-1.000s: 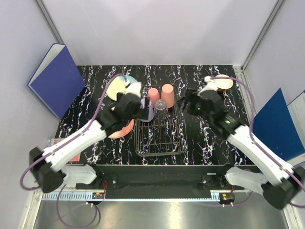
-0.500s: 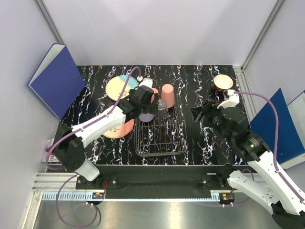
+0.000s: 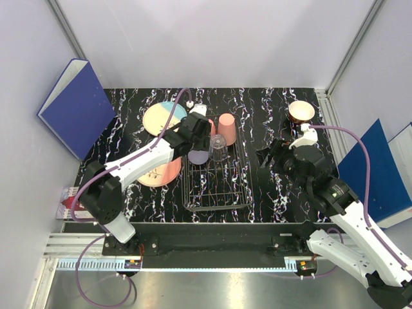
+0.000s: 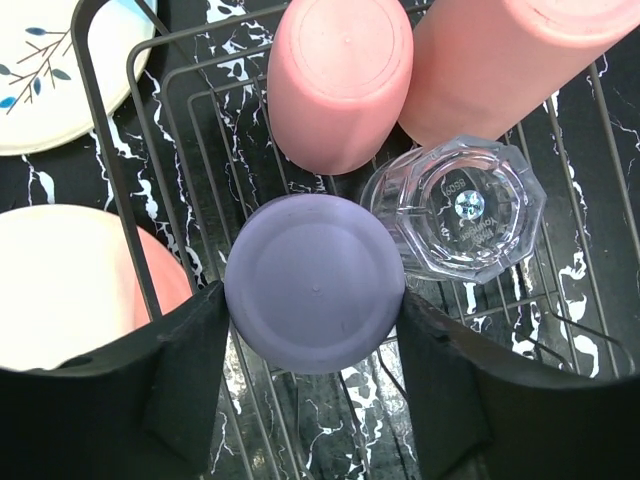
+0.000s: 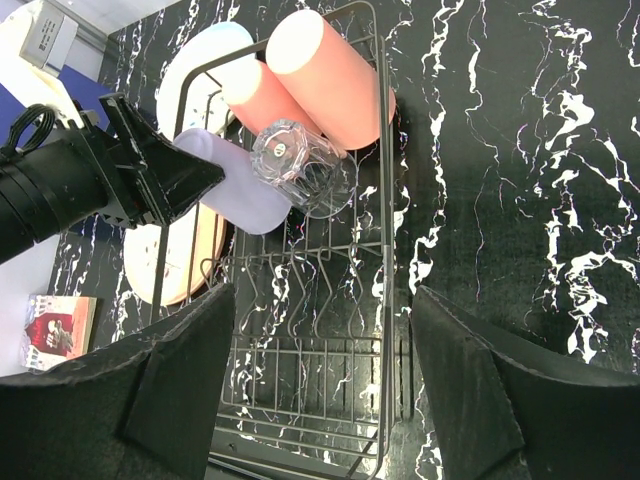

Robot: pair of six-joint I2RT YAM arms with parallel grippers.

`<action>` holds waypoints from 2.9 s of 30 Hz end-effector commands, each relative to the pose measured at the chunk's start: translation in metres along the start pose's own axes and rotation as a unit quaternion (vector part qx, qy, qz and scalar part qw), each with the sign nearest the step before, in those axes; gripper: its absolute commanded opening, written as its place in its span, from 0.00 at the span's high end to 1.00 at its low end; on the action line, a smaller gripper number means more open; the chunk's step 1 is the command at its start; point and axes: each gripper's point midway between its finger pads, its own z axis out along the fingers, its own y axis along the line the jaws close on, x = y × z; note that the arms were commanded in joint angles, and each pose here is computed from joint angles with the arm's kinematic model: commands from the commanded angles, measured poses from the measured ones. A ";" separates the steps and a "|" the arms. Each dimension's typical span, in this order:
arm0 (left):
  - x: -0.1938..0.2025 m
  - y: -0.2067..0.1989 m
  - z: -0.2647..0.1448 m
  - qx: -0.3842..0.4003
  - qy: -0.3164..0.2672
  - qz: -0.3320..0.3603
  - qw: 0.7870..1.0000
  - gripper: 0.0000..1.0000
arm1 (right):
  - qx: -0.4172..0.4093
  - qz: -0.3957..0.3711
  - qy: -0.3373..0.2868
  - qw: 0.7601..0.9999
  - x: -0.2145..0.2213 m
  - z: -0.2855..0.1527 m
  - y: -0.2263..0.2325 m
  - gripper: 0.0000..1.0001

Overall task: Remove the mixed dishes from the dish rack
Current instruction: Pick up the cup from the dish rack, then place the cup at the center of the board.

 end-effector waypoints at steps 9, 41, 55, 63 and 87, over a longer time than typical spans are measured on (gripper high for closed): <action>-0.038 0.001 -0.040 0.029 -0.062 -0.026 0.997 0.74 | -0.006 0.013 -0.017 1.000 -0.008 -0.002 0.004 0.22; -0.108 -0.096 -0.321 0.641 -0.241 -0.144 0.715 1.00 | -0.407 0.102 -0.069 0.905 -0.051 -0.118 0.127 0.25; -0.098 -0.100 -0.313 0.651 -0.223 -0.150 0.710 1.00 | -0.418 0.090 -0.039 0.903 -0.043 -0.087 0.144 0.33; -0.094 -0.103 -0.309 0.649 -0.218 -0.141 0.716 0.92 | -0.407 0.092 -0.034 0.908 -0.046 -0.076 0.147 1.00; -0.049 0.019 -0.245 0.316 -0.255 -0.311 0.859 0.01 | 0.340 0.155 0.081 0.924 -0.104 0.058 -0.119 1.00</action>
